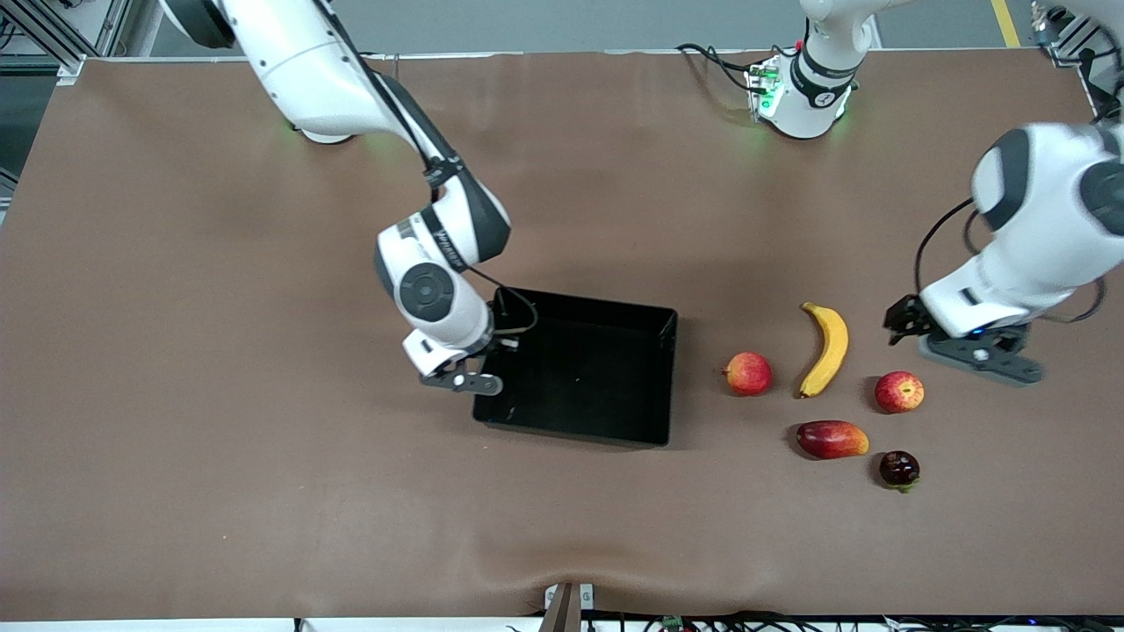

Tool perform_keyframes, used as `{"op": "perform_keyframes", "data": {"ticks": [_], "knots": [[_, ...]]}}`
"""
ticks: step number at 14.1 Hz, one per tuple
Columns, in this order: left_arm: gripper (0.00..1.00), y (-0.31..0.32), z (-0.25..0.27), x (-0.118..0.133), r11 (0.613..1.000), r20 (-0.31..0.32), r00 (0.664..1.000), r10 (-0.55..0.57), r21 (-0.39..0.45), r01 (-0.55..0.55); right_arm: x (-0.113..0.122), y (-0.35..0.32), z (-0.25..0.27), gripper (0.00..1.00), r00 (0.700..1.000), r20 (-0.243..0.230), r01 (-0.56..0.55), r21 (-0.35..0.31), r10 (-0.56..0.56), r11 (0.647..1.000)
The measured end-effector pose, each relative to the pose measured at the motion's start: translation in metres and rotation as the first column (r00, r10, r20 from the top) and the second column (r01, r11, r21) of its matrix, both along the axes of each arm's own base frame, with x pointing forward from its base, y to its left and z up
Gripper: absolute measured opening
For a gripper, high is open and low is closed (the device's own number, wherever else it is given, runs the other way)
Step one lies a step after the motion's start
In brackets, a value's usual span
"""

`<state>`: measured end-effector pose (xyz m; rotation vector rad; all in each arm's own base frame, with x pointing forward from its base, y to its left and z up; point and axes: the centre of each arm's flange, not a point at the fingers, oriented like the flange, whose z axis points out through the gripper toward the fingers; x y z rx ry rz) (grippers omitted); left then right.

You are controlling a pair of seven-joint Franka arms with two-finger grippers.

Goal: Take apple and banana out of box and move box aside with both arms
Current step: 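Grip the tray rim with the right gripper and drag it away from the fruit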

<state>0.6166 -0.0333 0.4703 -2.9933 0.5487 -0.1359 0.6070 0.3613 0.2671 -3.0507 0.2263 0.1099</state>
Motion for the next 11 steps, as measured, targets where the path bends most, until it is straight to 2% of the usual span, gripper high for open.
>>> {"op": "perform_keyframes", "data": {"ticks": [2, 6, 8, 11], "knots": [[1.00, -0.004, 0.042, 0.001, 0.997, -0.017, 0.997, 0.075, 0.000, -0.075, 0.026, -0.052, 0.019, 0.03, 1.000, 0.007, -0.011, 0.004, 0.011, 1.000], [1.00, -0.020, 0.106, -0.007, 0.987, -0.043, 0.986, 0.160, 0.000, -0.160, 0.079, -0.228, 0.030, 0.03, 1.000, 0.006, 0.000, 0.005, 0.000, 1.000], [1.00, -0.022, 0.130, -0.014, 0.986, -0.046, 0.984, 0.170, 0.005, -0.170, 0.088, -0.308, 0.024, 0.03, 1.000, 0.015, 0.017, -0.025, -0.016, 1.000], [1.00, -0.020, 0.161, -0.028, 0.983, -0.028, 0.983, 0.182, 0.015, -0.182, 0.081, -0.413, 0.011, 0.03, 1.000, 0.004, 0.009, -0.030, -0.009, 0.999]]}}
